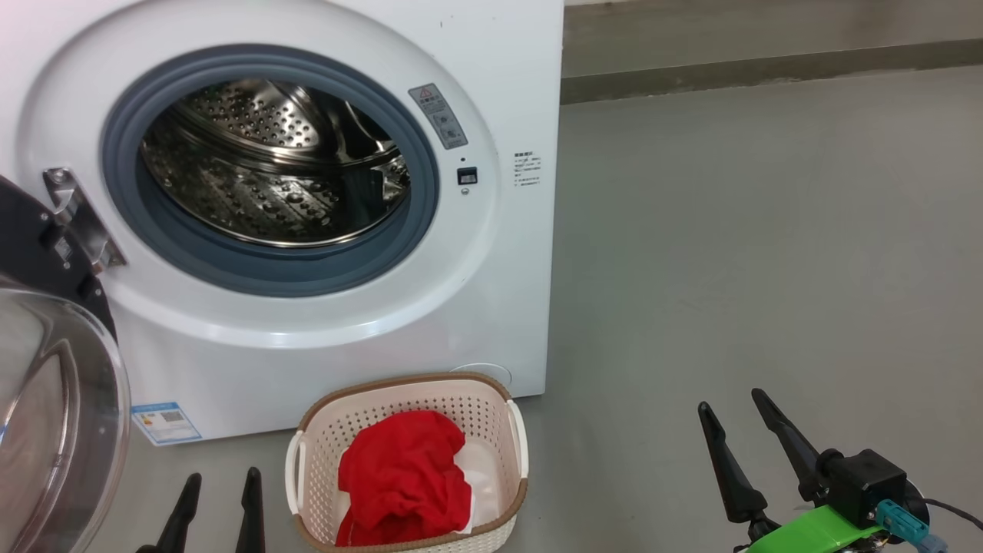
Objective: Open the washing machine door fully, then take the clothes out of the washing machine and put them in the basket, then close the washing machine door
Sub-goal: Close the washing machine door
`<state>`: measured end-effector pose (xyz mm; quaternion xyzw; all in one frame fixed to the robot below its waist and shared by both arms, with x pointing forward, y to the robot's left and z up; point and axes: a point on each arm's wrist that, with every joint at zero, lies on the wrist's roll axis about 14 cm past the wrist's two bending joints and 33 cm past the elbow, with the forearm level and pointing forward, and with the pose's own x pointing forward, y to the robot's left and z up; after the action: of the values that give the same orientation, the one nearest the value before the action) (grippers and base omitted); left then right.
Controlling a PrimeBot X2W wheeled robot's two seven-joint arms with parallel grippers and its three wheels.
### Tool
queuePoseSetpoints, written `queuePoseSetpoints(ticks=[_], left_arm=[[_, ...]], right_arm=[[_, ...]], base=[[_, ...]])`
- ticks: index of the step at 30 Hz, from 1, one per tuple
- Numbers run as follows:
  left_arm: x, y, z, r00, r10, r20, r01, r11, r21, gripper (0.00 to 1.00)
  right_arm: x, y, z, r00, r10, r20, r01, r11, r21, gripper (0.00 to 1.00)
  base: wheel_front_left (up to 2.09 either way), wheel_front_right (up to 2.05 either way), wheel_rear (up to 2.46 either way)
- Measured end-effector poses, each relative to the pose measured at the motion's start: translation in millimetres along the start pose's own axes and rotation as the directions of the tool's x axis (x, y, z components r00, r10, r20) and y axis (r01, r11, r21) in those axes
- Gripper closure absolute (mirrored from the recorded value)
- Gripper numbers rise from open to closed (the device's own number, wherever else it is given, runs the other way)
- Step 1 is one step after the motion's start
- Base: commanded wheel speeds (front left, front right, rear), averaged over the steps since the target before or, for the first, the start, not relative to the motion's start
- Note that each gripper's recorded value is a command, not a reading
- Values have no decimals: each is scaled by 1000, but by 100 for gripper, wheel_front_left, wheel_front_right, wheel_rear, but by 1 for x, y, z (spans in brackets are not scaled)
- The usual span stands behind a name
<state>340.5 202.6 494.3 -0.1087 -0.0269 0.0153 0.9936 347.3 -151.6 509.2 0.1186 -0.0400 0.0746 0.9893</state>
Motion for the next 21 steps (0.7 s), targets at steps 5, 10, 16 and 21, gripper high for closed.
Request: queuePoseSetpoints(ticks=[5, 10, 16, 21], left_arm=[[-3, 6, 6, 1000, 22, 21, -22, 1000, 3, 0], [-8, 17, 14, 997, 58, 44, -58, 998, 11, 0], [-19, 33, 22, 990, 119, 69, -120, 993, 13, 0], [-33, 52, 30, 978, 186, 96, -188, 982, 12, 0]], right_arm=[[5, 8, -3, 1000, 26, -9, -26, 1000, 4, 0], [11, 21, -7, 998, 61, -18, -61, 998, 11, 0], [20, 49, -15, 989, 141, -38, -140, 990, 32, 0], [26, 85, -24, 967, 246, -64, -243, 969, 51, 0]], base=[[0, 0, 0], [0, 0, 0], [0, 0, 0], [0, 0, 0]])
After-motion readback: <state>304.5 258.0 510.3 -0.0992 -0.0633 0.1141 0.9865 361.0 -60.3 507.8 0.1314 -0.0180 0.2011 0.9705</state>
